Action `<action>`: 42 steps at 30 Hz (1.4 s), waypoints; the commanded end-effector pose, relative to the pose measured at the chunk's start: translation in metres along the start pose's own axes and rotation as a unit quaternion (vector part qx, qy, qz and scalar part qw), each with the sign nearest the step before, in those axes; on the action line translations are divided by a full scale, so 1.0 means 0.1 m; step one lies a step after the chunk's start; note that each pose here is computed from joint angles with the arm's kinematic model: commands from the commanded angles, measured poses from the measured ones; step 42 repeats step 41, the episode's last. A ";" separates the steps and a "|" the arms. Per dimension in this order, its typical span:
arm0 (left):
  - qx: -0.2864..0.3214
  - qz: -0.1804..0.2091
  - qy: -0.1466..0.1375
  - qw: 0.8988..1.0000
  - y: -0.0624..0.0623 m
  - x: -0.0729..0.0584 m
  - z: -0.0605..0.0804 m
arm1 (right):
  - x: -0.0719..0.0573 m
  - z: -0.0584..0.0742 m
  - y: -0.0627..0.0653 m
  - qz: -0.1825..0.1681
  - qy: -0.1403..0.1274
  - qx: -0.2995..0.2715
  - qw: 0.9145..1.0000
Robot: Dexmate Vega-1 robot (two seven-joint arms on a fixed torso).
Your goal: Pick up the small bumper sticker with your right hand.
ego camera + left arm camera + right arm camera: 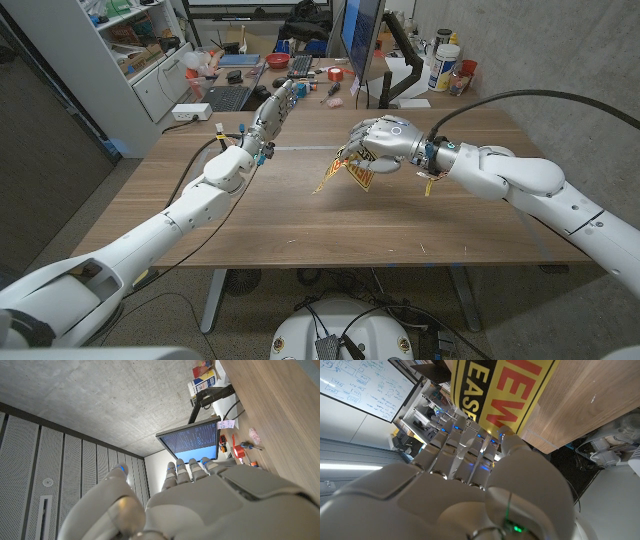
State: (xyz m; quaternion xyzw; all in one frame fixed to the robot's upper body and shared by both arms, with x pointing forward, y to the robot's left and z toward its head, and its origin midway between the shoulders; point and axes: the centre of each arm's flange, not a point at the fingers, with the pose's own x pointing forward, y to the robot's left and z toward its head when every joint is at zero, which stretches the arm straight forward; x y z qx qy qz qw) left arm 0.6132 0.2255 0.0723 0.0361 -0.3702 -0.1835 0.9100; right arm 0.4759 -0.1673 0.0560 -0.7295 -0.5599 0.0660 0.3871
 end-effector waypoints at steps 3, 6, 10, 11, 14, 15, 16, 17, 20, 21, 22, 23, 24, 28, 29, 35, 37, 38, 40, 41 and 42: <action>0.002 -0.003 0.002 1.000 -0.10 -0.04 0.01 | -0.10 -0.02 -0.22 -0.012 0.003 0.007 1.000; 0.004 -0.003 0.001 1.000 -0.10 -0.04 0.04 | -0.12 -0.03 -0.27 -0.017 0.006 0.006 1.000; 0.011 -0.001 -0.005 1.000 -0.09 -0.04 0.13 | -0.13 -0.04 -0.32 -0.022 0.011 0.006 1.000; 0.013 -0.002 -0.006 1.000 -0.08 -0.04 0.15 | -0.13 -0.05 -0.33 -0.023 0.012 0.005 1.000; 0.017 -0.002 -0.008 1.000 -0.07 -0.04 0.19 | -0.14 -0.05 -0.35 -0.025 0.015 0.003 1.000; 0.018 -0.003 -0.008 1.000 -0.07 -0.04 0.20 | -0.13 -0.05 -0.36 -0.025 0.015 0.002 1.000; 0.018 -0.003 -0.008 1.000 -0.06 -0.04 0.21 | -0.13 -0.05 -0.36 -0.026 0.015 0.002 1.000; 0.019 -0.002 -0.009 1.000 -0.05 -0.05 0.22 | -0.13 -0.05 -0.37 -0.026 0.015 0.003 1.000; 0.019 -0.002 -0.009 1.000 -0.03 -0.06 0.23 | -0.12 -0.03 -0.37 -0.027 0.016 0.005 0.999; 0.019 -0.002 -0.010 1.000 -0.03 -0.07 0.24 | -0.12 -0.03 -0.37 -0.027 0.016 0.005 0.999; 0.019 -0.003 -0.009 1.000 -0.02 -0.07 0.24 | -0.12 -0.02 -0.37 -0.029 0.017 0.006 0.999; 0.020 -0.002 -0.010 1.000 -0.01 -0.08 0.25 | -0.12 -0.02 -0.37 -0.031 0.018 0.006 0.999; 0.020 -0.003 -0.010 1.000 -0.01 -0.08 0.25 | -0.12 -0.01 -0.38 -0.030 0.018 0.007 0.999; 0.022 -0.004 -0.009 1.000 0.01 -0.09 0.25 | -0.12 0.01 -0.38 -0.031 0.021 0.007 0.999; 0.022 -0.004 -0.009 1.000 0.01 -0.09 0.25 | -0.12 0.02 -0.38 -0.032 0.022 0.007 0.999; 0.022 -0.008 -0.010 1.000 0.00 -0.09 0.26 | -0.14 0.04 -0.38 -0.030 0.024 0.008 0.999; 0.021 -0.008 -0.011 1.000 -0.01 -0.08 0.26 | -0.14 0.03 -0.37 -0.030 0.026 0.009 0.999; 0.021 -0.008 -0.011 1.000 -0.01 -0.08 0.26 | -0.14 0.03 -0.37 -0.030 0.026 0.010 0.999; 0.022 -0.008 -0.011 1.000 -0.01 -0.08 0.26 | -0.13 0.02 -0.37 -0.030 0.025 0.010 0.999; 0.021 -0.008 -0.012 1.000 0.00 -0.08 0.26 | -0.12 0.02 -0.36 -0.030 0.025 0.010 0.999; 0.021 -0.008 -0.012 1.000 0.00 -0.08 0.26 | -0.12 0.02 -0.36 -0.030 0.025 0.010 0.999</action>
